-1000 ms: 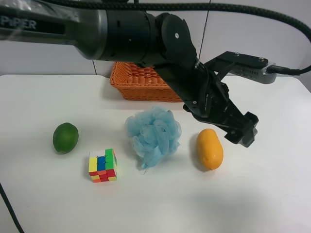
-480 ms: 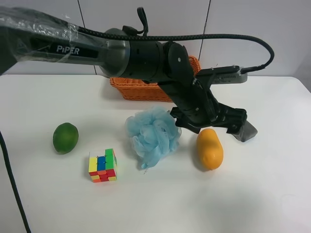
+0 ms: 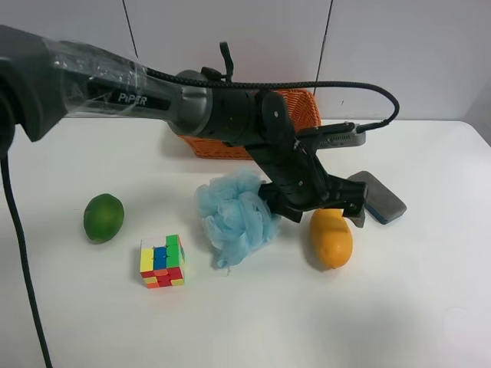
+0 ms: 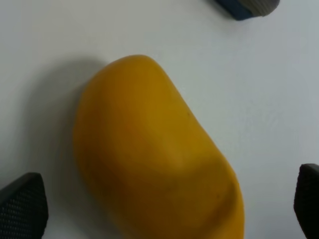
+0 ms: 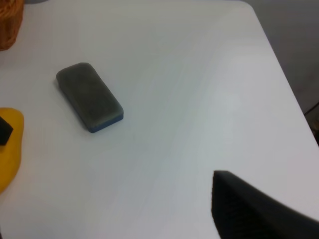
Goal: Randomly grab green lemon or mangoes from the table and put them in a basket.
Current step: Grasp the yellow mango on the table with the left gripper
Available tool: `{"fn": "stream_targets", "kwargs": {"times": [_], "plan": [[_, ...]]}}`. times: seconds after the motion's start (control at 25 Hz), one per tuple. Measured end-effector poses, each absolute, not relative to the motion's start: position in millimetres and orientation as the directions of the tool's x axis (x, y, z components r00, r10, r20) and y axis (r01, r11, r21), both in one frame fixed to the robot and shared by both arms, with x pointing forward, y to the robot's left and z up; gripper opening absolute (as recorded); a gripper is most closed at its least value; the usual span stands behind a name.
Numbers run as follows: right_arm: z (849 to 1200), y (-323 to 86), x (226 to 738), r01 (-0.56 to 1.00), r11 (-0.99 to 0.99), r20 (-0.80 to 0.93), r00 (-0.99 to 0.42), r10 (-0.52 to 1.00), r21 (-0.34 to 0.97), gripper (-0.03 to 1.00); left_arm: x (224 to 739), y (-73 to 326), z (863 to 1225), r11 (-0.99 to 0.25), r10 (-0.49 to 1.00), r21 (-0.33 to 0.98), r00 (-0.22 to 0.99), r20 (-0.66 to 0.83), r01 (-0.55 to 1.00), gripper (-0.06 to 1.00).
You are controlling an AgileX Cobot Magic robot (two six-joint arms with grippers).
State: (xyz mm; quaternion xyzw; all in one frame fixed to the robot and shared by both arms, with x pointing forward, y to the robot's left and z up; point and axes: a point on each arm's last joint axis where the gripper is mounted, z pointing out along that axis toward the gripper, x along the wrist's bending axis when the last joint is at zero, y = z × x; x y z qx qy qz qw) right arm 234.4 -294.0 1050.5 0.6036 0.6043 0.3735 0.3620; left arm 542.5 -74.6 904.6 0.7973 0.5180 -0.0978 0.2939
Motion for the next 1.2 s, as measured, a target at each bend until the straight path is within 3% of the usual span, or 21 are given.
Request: {"fn": "stream_targets", "kwargs": {"times": [0.64,0.72,0.84,1.2], "plan": [[1050,-294,234,0.459,-0.008,0.013,-0.009,1.0,0.888,0.81,533,-87,882,-0.25,0.773,0.314,0.384,-0.505,0.916,0.99],[1050,-294,234,0.459,-0.008,0.013,-0.009,1.0,0.888,0.81,533,-87,881,-0.249,0.773,0.313,0.383,-0.505,0.916,0.93],[1050,-294,234,0.459,-0.008,0.013,-0.009,1.0,0.888,0.81,533,-87,878,-0.251,0.776,0.302,0.378,-0.505,0.919,0.68],[1050,-294,234,0.459,-0.008,0.013,-0.009,1.0,0.888,0.81,529,-87,878,-0.244,0.779,0.256,0.346,-0.523,0.935,0.66]]}}
